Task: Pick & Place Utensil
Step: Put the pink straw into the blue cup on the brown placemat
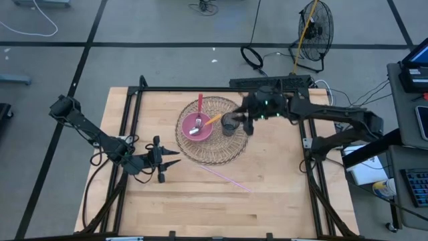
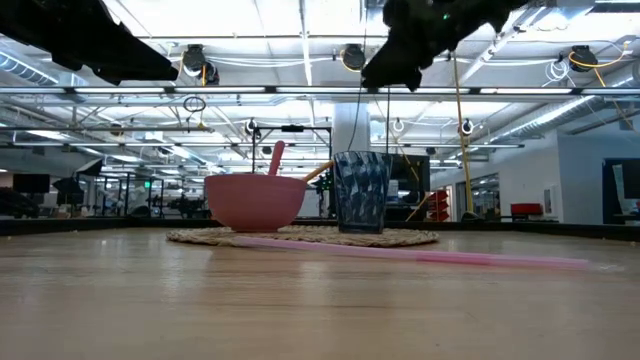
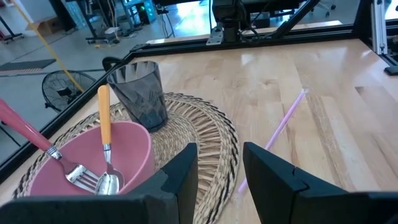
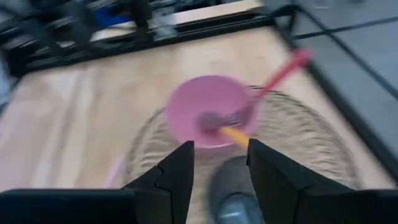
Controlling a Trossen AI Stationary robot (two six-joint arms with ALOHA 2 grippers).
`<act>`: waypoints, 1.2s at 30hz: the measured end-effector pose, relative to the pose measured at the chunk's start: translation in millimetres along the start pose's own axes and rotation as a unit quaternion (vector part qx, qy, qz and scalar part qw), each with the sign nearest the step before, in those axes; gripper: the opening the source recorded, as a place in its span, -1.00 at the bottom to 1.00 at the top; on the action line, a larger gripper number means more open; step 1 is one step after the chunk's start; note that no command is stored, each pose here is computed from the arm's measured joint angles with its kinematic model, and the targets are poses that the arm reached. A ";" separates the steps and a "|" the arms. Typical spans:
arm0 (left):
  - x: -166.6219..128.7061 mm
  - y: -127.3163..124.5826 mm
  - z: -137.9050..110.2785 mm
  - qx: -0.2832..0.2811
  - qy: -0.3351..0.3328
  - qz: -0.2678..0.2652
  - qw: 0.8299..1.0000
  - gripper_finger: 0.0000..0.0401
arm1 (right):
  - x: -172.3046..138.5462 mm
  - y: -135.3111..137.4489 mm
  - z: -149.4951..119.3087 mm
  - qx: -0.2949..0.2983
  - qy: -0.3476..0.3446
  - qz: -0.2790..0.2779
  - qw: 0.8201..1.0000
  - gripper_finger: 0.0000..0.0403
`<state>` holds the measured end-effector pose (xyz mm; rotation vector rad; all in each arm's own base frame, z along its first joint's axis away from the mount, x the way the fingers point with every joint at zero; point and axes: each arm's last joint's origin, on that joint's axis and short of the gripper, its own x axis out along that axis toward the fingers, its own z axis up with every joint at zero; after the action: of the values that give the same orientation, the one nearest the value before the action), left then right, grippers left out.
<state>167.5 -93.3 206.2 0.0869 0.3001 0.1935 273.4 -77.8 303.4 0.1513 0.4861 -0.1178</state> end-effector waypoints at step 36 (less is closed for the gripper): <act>0.0 0.0 0.6 -0.026 -0.002 0.001 1.000 -0.35 | 102.5 173.8 -113.2 -0.078 0.067 0.069 0.992 -0.30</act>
<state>167.7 -93.4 206.8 0.0369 0.2900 0.2025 337.6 104.5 176.4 0.0393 0.6147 0.0662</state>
